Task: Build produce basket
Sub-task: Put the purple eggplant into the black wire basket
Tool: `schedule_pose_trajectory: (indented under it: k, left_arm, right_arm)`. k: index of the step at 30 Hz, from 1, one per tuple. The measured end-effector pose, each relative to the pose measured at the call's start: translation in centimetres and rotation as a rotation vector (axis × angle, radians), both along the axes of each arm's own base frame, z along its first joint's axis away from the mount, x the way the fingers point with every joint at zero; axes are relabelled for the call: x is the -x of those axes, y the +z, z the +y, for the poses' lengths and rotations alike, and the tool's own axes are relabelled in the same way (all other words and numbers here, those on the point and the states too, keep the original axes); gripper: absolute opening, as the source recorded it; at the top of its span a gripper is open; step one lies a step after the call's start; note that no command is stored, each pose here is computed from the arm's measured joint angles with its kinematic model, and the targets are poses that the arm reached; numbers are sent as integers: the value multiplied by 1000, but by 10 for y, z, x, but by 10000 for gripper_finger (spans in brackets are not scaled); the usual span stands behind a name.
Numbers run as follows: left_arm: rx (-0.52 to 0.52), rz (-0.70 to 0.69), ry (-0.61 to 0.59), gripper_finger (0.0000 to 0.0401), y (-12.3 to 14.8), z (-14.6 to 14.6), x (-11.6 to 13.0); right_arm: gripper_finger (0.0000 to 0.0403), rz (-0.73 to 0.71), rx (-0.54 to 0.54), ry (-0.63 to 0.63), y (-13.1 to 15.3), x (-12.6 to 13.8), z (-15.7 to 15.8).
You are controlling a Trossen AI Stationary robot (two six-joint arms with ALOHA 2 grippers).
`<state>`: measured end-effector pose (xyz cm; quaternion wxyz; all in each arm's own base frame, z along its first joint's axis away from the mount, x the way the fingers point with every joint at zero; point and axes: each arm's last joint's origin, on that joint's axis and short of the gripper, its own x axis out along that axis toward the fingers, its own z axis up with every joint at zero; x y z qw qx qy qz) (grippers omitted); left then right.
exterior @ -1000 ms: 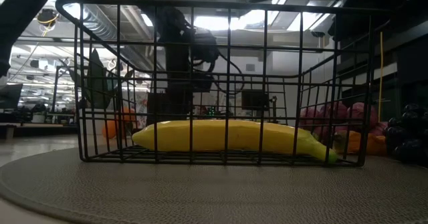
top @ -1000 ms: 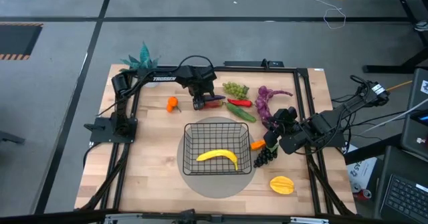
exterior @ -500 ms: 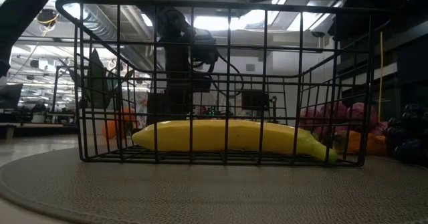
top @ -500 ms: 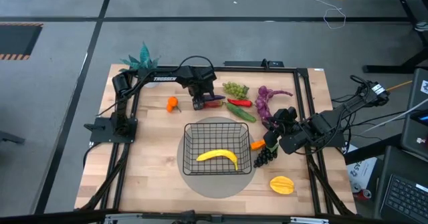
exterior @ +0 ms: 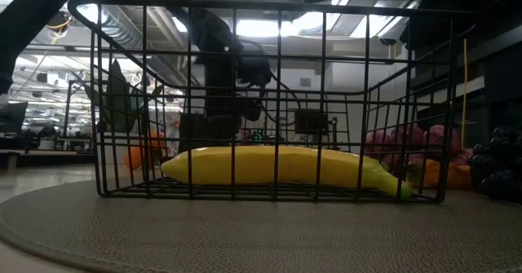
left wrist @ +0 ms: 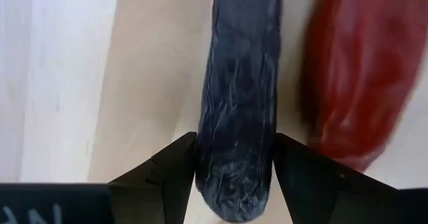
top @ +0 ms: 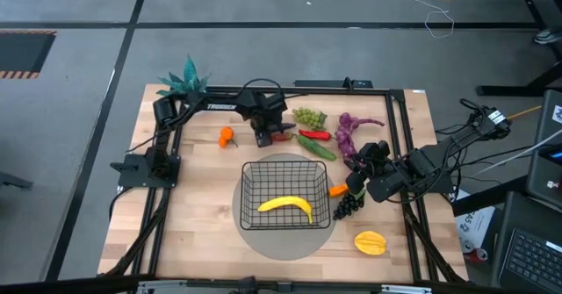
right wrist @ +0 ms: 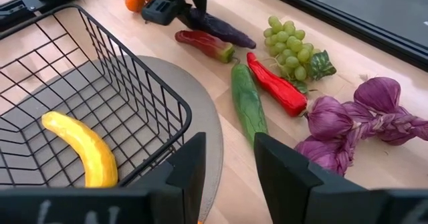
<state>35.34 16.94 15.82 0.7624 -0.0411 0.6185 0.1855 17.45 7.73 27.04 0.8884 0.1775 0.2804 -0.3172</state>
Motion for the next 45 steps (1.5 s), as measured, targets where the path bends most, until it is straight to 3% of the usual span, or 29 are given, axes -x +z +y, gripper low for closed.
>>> schedule_pose_trajectory:
  k: [15, 23, 28, 36, 45]
  left_arm:
    - [1, -4, 39, 187, -3, -1, -2]
    - [-12, -15, 131, 104, -3, 0, -1]
    - [-21, -23, 195, 98, 0, 0, -2]
    - [-144, 5, 177, 98, 54, -11, -23]
    - [-139, 45, 59, 97, 130, -57, -34]
  right_arm:
    - [131, -3, -2, 0, 0, 0, 0]
    - [131, -8, -5, 0, 0, -1, 0]
    - [131, -10, -7, 0, 0, -1, 0]
    - [131, -10, -7, 0, 0, -1, 0]
    - [131, 12, -45, 24, 0, -1, 2]
